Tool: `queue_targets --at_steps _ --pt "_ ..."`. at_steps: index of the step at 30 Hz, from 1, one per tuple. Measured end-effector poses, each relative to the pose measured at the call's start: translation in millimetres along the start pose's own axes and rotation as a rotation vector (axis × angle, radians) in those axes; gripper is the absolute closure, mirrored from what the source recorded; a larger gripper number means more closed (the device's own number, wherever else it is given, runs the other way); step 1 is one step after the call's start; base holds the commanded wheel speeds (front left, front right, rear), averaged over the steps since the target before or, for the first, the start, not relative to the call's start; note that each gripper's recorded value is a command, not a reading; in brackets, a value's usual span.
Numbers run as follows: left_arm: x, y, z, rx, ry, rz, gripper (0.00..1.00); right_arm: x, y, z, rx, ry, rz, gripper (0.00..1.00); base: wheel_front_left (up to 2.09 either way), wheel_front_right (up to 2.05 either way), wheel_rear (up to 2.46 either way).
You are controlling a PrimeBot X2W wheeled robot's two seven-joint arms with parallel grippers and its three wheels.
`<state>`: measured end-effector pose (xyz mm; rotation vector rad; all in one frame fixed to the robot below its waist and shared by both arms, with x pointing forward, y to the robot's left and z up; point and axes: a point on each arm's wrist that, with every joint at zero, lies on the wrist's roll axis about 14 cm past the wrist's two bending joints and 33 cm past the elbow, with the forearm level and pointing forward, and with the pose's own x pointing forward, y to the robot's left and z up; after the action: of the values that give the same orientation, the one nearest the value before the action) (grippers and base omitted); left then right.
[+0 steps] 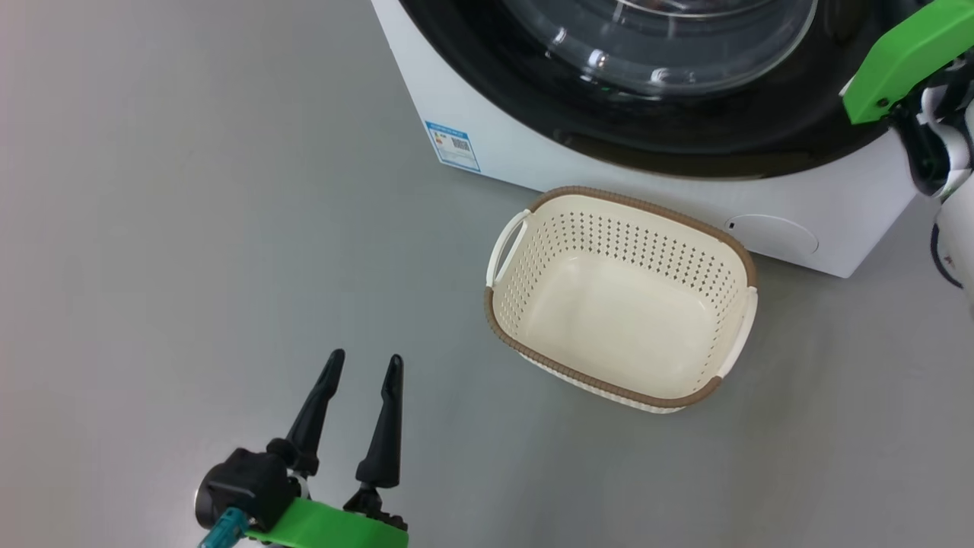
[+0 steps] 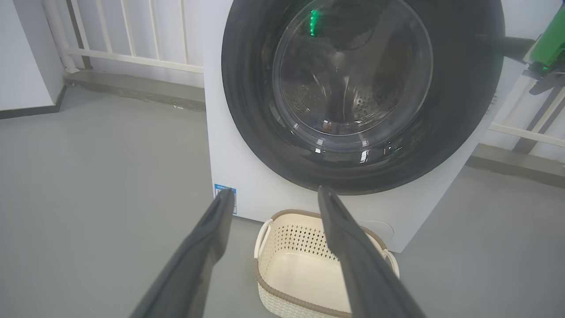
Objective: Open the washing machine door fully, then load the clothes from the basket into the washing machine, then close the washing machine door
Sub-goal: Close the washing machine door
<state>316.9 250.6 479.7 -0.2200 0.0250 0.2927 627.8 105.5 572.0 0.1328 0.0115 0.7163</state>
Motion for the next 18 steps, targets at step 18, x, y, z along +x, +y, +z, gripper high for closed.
queue_targets --at_steps 18 --pt "1 -3 6 -0.005 -0.019 -0.007 0.0 1 21 9 -0.024 -0.03 0.049 1.0 0.0 0.0 0.0"
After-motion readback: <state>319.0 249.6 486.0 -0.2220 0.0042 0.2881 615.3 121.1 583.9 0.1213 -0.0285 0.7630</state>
